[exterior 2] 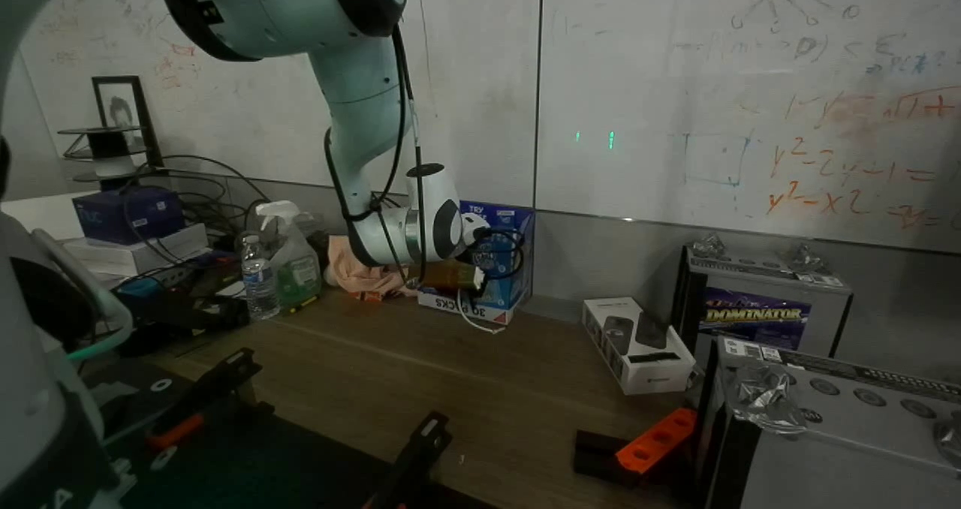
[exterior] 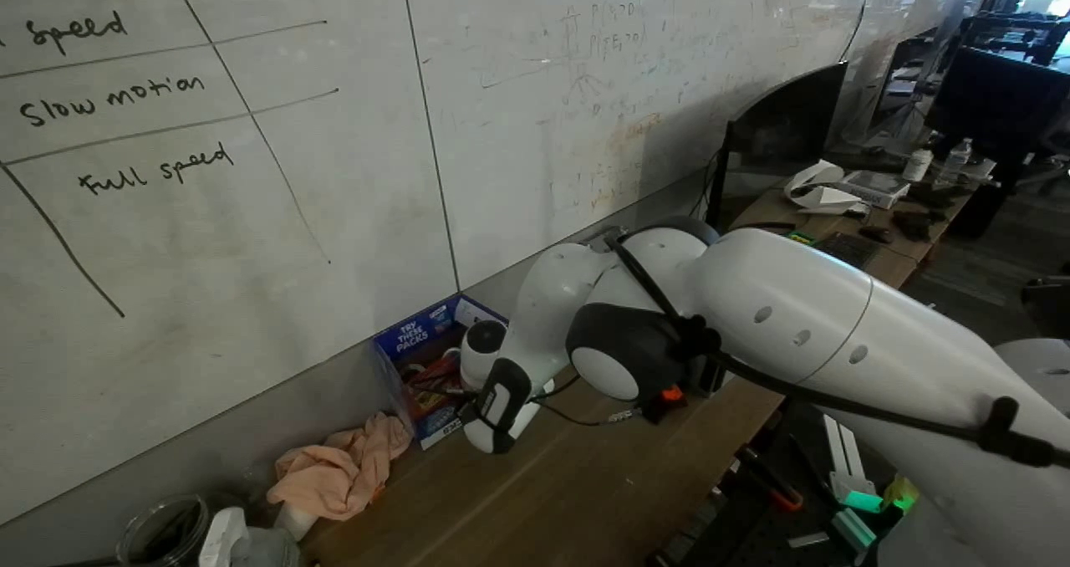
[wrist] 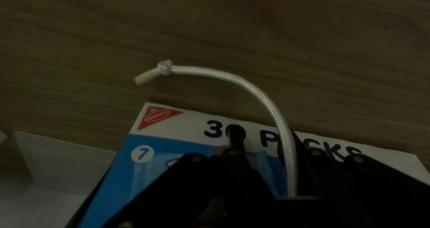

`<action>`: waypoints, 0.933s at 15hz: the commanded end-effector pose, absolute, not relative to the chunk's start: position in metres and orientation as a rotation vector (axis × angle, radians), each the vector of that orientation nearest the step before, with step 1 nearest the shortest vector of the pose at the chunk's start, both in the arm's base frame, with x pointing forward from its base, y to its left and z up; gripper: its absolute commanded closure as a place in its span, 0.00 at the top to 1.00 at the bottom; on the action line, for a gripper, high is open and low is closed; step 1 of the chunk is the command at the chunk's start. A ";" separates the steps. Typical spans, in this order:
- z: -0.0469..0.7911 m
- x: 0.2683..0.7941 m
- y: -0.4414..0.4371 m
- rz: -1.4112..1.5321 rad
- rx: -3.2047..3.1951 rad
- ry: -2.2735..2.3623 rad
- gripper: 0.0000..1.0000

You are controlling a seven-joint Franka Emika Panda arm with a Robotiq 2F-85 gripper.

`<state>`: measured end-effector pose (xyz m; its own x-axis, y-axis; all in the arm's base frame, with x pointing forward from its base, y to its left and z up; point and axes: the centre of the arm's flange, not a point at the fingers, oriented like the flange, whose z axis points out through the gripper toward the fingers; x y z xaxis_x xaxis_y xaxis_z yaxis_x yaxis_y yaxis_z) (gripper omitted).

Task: Put the ropes in the box one at a time

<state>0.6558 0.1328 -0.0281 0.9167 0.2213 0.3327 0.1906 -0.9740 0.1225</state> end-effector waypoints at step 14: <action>0.136 0.692 0.151 0.315 2.728 0.539 0.07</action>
